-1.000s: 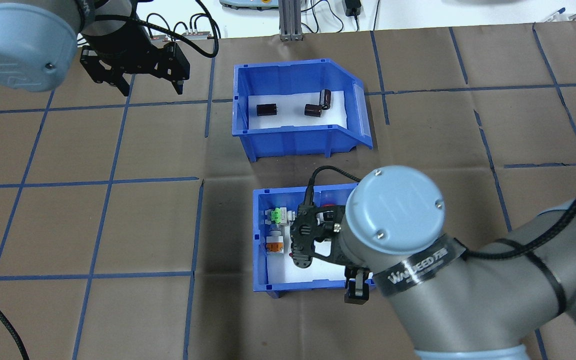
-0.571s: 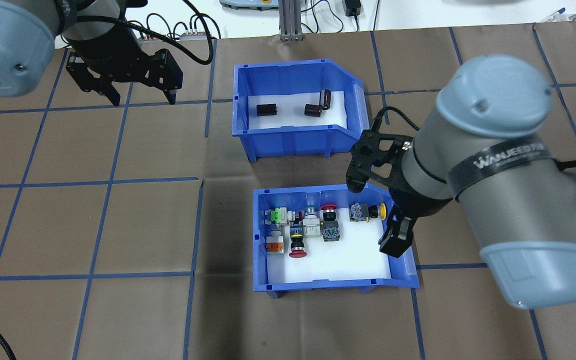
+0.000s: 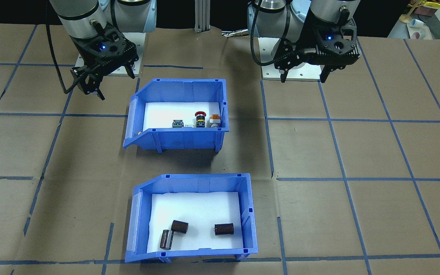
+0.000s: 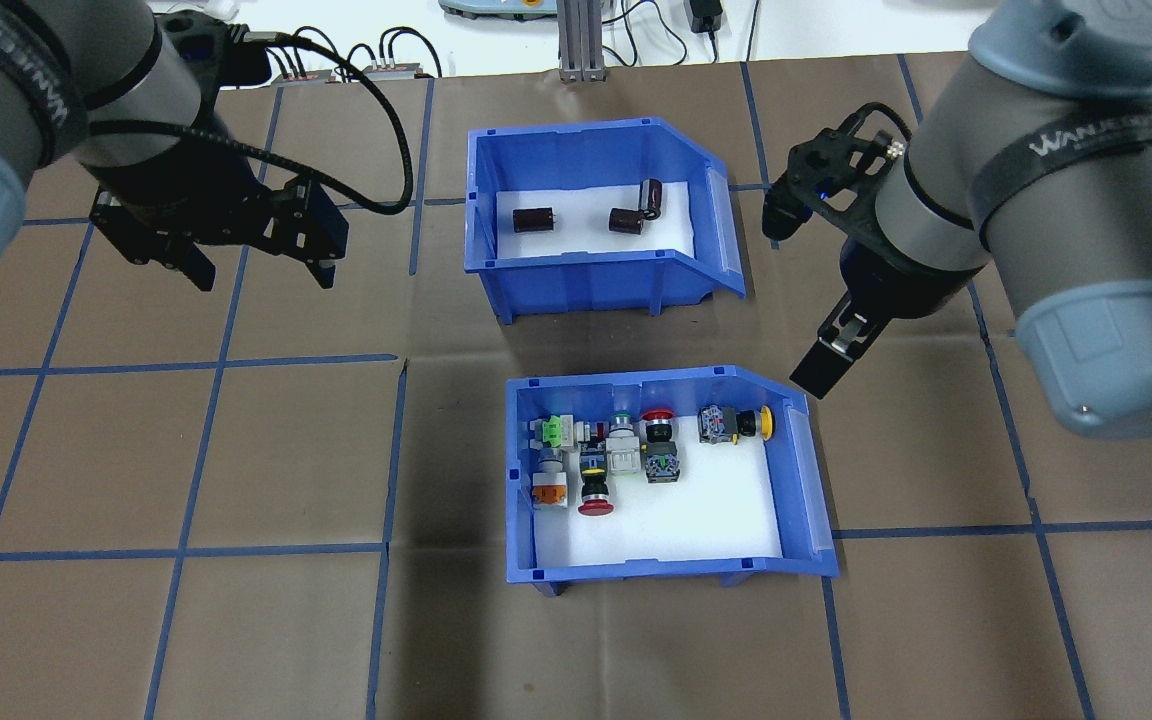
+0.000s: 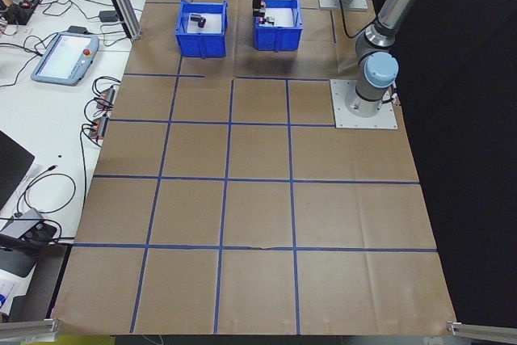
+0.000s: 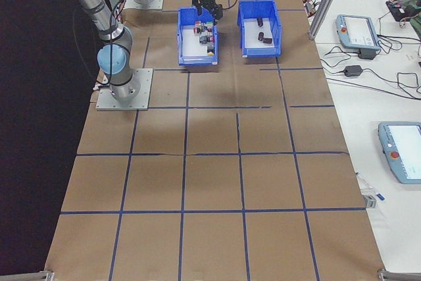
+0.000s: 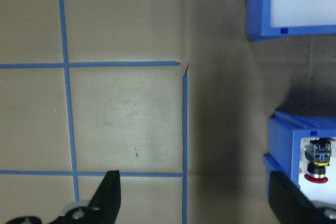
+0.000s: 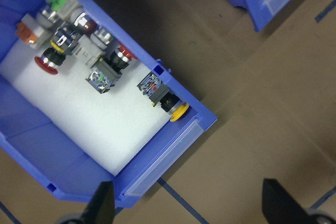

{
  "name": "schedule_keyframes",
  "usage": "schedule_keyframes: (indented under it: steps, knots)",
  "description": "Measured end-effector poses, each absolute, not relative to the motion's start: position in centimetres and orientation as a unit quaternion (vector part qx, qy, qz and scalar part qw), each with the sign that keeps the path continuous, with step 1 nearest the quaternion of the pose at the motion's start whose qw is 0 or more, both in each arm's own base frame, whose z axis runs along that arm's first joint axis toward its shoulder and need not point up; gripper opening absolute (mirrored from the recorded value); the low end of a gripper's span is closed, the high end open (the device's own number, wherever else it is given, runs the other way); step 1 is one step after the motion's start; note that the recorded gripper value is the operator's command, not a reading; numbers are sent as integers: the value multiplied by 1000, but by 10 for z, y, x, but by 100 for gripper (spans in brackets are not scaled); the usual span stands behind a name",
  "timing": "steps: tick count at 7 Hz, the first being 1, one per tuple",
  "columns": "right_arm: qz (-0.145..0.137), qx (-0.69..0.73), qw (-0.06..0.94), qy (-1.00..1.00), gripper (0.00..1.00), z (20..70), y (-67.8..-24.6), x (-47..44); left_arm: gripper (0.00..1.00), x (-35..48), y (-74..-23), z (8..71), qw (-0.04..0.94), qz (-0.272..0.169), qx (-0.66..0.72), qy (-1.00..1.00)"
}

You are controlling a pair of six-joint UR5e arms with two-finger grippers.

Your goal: Place battery box in front

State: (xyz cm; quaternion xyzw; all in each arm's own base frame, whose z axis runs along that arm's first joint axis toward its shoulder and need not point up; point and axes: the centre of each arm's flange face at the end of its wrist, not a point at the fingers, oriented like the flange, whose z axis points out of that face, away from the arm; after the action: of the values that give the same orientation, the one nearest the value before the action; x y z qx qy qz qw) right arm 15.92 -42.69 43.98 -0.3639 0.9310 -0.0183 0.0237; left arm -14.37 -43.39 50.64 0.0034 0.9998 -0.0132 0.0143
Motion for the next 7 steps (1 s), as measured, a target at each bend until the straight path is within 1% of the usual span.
schedule_keyframes:
  steps: [2,4,7]
  knots:
    - [-8,-232,27,972,100,437,-464,158,99,-145,-419,506,7,-15,4,1000]
    - [0,-109,27,994,100,439,-495,157,99,-145,-423,504,5,-16,3,1000]
    - [4,34,20,999,100,451,-520,133,99,-145,-429,498,3,-21,-2,1000]
